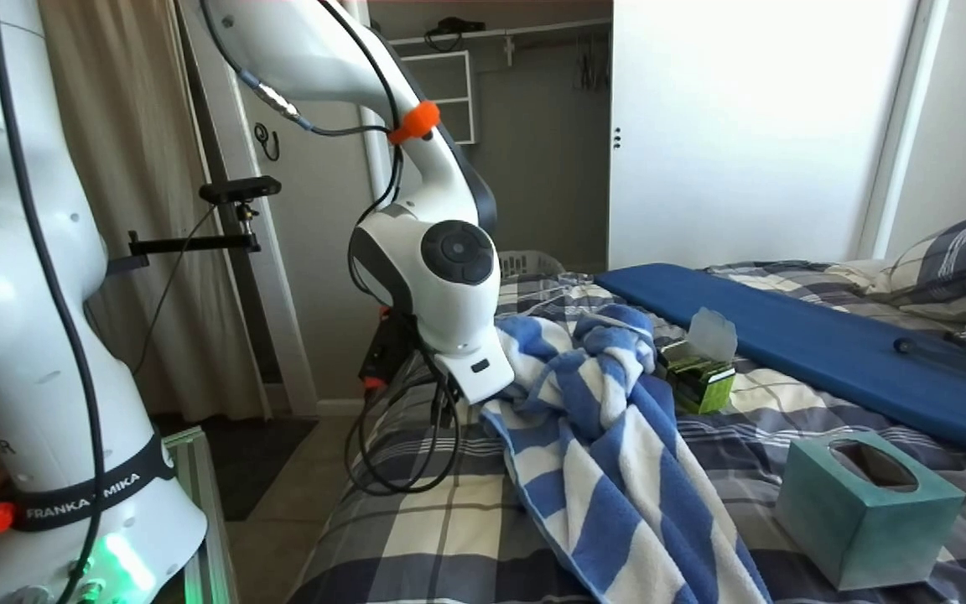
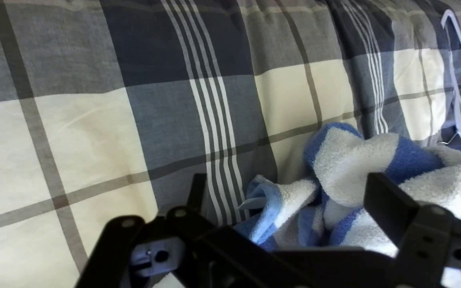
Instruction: Move the towel to the right
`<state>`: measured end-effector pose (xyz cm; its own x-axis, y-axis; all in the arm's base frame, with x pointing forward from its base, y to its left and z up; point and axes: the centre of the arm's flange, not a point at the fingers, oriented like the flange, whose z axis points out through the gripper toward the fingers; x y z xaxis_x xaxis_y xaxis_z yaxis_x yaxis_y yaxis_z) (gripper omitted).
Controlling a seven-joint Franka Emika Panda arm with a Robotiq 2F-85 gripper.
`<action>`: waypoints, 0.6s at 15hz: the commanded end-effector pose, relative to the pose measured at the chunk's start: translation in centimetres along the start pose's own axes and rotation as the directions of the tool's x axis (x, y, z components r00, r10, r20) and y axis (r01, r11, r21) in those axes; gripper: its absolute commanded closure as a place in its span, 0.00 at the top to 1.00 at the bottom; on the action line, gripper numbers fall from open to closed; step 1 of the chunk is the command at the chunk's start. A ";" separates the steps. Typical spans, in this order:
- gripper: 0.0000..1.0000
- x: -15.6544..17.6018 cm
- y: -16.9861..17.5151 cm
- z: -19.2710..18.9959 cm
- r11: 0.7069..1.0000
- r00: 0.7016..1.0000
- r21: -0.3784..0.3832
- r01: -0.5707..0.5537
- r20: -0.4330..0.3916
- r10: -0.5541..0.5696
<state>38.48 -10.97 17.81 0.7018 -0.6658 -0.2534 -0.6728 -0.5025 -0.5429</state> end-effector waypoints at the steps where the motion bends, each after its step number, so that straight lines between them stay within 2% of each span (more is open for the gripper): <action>1: 1.00 0.9 0.9 2.0 1.000 1.000 0.014 -0.026 -0.004 0.026; 5: 1.00 2.0 2.6 4.6 0.998 0.999 0.050 -0.050 -0.014 0.050; 9: 1.00 3.9 3.4 7.1 0.995 0.999 0.103 -0.006 -0.045 0.011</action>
<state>38.84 -11.18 12.69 0.6646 -0.7006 -0.2597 -0.6894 -0.4409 -0.5747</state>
